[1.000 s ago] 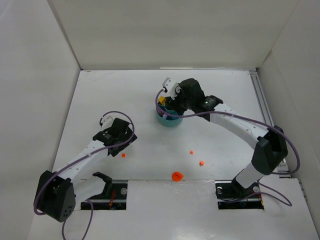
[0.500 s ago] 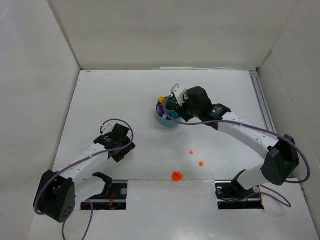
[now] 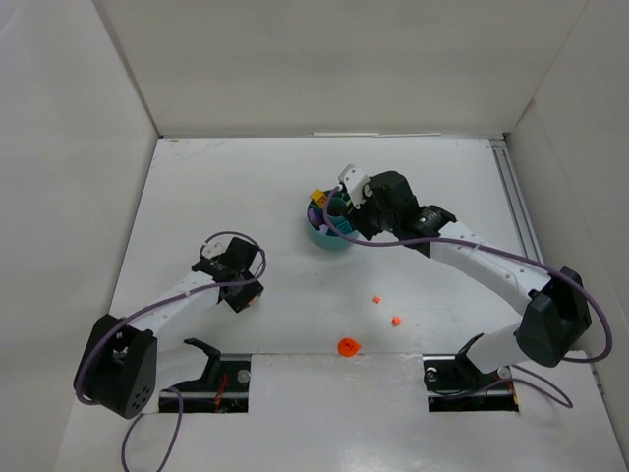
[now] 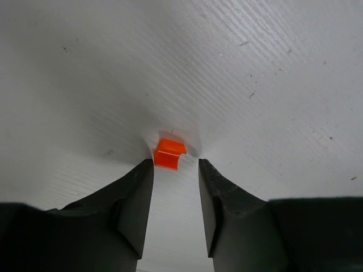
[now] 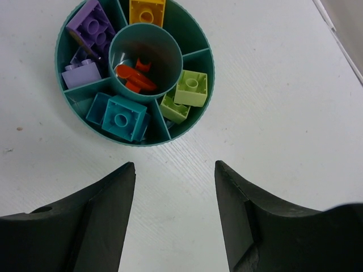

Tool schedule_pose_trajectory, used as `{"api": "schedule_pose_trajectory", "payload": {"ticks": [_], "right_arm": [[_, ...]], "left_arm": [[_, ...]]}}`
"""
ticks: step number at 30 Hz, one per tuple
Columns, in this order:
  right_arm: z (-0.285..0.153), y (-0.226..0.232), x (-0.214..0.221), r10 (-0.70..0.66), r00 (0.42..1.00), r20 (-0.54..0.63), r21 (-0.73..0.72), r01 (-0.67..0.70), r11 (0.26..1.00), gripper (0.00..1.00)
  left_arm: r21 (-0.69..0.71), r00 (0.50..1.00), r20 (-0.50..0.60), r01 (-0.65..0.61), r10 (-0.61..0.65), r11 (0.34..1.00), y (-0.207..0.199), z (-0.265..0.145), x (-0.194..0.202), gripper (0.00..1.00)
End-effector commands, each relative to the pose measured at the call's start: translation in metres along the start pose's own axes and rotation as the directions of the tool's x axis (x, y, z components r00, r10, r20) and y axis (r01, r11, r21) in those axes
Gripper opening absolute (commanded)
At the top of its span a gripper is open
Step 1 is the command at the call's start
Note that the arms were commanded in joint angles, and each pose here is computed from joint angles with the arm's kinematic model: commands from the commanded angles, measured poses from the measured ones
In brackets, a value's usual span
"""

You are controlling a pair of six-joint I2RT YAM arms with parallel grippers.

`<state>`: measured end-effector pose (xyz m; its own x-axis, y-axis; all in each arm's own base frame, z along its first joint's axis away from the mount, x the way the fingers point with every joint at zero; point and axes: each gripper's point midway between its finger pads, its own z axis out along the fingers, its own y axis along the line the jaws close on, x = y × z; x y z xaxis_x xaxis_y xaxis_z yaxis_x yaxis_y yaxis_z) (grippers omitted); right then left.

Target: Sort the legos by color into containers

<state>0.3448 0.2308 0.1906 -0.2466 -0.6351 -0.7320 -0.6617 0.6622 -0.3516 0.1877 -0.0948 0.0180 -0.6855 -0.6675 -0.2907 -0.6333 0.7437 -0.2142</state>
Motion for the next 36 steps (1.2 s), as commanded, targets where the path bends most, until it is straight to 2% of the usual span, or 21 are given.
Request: {"api": "schedule_pose_trajectory", "payload": {"ticks": [1,3,12,19,23,27,29,31,33,36], "right_arm": [[-0.009,-0.008,-0.012,0.023,0.998,0.056,0.027,-0.025,0.999,0.63],[-0.008,-0.010,-0.011,0.028,0.998,0.056,0.025,-0.030,0.999,0.63],[-0.008,-0.009,-0.014,0.029,0.997,0.067,0.020,-0.030,0.999,0.63],[-0.018,-0.012,-0.013,0.041,0.996,0.085,0.037,-0.044,0.998,0.63],[-0.034,-0.029,-0.009,0.079,0.990,0.117,0.114,-0.092,0.989,0.63],[-0.058,-0.054,0.011,0.161,0.976,0.144,0.205,-0.189,0.960,0.63],[-0.067,-0.067,0.032,0.194,0.972,0.131,0.260,-0.222,0.940,0.63],[-0.085,-0.078,0.037,0.224,0.959,0.172,0.292,-0.267,0.918,0.63],[-0.097,-0.087,0.048,0.241,0.952,0.190,0.318,-0.291,0.902,0.63],[-0.099,-0.089,0.058,0.256,0.949,0.182,0.309,-0.303,0.902,0.63]], "left_arm": [[-0.044,1.000,0.000,0.001,-0.001,0.999,0.007,0.003,-0.001,0.33],[-0.052,1.000,-0.005,-0.010,0.010,0.999,0.009,0.004,0.000,0.28],[-0.081,0.999,-0.020,-0.039,0.037,0.996,0.012,0.009,0.002,0.17],[0.004,0.997,0.022,-0.069,0.069,0.998,-0.015,-0.005,-0.014,0.07],[0.113,0.991,0.107,-0.090,0.078,0.990,-0.051,-0.030,-0.040,0.07],[0.234,0.963,0.250,-0.163,0.103,0.958,-0.101,-0.070,-0.071,0.07],[0.287,0.946,0.291,-0.229,0.143,0.930,-0.127,-0.083,-0.080,0.08],[0.378,0.932,0.316,-0.294,0.176,0.878,-0.161,-0.104,-0.082,0.08],[0.413,0.920,0.344,-0.327,0.187,0.850,-0.188,-0.115,-0.089,0.08],[0.291,0.922,0.304,-0.329,0.240,0.898,-0.173,-0.092,-0.084,0.08]]}}
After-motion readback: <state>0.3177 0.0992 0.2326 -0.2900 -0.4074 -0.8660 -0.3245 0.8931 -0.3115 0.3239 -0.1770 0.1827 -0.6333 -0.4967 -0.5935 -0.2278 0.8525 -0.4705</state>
